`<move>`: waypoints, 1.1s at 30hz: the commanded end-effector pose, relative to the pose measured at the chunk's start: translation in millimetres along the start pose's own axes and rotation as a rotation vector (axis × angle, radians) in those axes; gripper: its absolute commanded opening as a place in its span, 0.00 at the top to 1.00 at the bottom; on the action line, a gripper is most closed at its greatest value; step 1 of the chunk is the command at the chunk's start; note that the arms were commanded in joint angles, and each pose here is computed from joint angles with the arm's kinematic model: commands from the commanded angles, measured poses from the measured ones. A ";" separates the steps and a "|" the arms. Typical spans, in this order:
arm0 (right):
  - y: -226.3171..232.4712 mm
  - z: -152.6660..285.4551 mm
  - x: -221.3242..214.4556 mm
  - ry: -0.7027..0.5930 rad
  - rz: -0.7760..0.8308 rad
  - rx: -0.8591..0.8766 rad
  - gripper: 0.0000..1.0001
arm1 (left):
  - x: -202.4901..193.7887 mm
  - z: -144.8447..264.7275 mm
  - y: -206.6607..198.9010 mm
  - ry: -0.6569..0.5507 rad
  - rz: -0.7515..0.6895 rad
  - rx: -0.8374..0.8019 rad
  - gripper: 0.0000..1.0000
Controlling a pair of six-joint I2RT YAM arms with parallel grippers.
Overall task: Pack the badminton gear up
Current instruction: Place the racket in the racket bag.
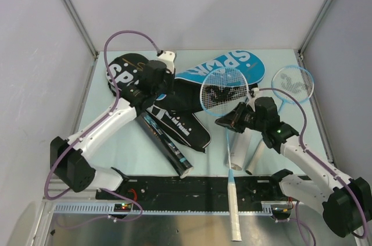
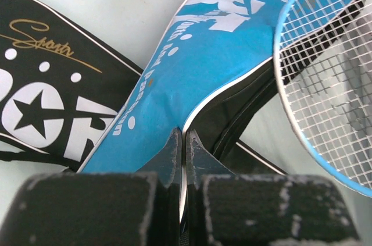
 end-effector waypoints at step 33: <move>9.7 -22.5 -22.6 -0.022 -0.139 0.102 1.00 | -24.2 52.3 -17.1 -0.061 0.368 -0.116 1.00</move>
Point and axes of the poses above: each gripper's point midway between its finger pads, its own z axis back along the fingers, its own y axis along the line the jaws close on, x = y × z, the point moved 6 cm from there along z, back along the fingers, and after that the axes turned 5 degrees about -z, right-handed, at the moved point
